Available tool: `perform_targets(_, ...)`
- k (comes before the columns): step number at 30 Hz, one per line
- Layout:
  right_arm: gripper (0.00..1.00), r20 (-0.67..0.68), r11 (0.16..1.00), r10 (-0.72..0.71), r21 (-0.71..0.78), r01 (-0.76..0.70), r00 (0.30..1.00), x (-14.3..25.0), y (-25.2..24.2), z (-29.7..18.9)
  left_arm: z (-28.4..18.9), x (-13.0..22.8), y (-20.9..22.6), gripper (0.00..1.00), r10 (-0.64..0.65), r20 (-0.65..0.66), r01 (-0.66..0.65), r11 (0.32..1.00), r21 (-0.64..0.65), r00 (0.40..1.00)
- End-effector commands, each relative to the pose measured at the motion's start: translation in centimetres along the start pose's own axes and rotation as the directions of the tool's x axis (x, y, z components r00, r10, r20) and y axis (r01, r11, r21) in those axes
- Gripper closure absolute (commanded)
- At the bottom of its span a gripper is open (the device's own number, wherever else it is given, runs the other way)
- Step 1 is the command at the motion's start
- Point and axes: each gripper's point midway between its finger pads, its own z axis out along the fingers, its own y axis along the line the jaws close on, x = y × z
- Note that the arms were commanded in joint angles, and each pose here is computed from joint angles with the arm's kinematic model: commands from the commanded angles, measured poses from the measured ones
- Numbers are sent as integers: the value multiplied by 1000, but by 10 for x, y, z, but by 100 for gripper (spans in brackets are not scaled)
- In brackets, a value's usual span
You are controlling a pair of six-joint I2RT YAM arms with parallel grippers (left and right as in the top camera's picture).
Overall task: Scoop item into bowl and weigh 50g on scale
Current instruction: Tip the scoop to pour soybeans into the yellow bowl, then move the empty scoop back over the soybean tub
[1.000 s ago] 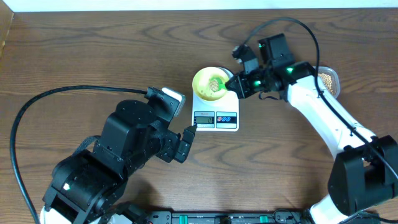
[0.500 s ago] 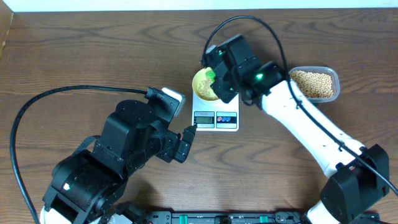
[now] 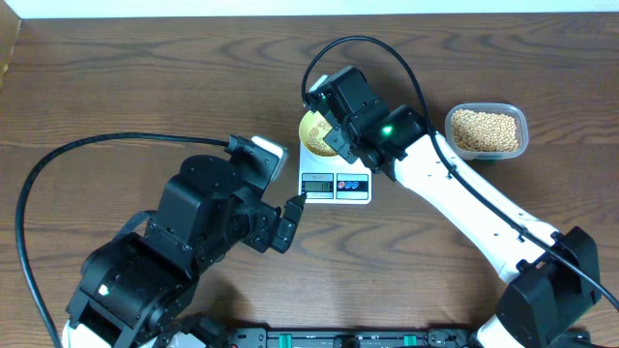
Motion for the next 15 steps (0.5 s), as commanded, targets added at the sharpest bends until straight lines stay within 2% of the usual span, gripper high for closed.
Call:
perform_targets(1, 99, 27, 999, 44, -5, -44, 999, -12, -3, -5, -3, -4, 0, 2, -3, 14, 3, 1000, -1, 1000)
perform_targets(4, 99, 44, 995, 100, -9, -99, 994, -20, -12, -13, -3, -4, 0, 2, -3, 14, 3, 1000, -1, 1000)
perform_targets(9, 99, 24, 942, 258, 214, -257, 966, -9, -78, -34, -3, -4, 0, 2, -3, 14, 3, 1000, -1, 1000)
perform_targets(15, 99, -76, 801, 482, 442, -404, 873, 59, -150, -46, -3, -4, 0, 2, -3, 14, 3, 1000, -1, 1000)
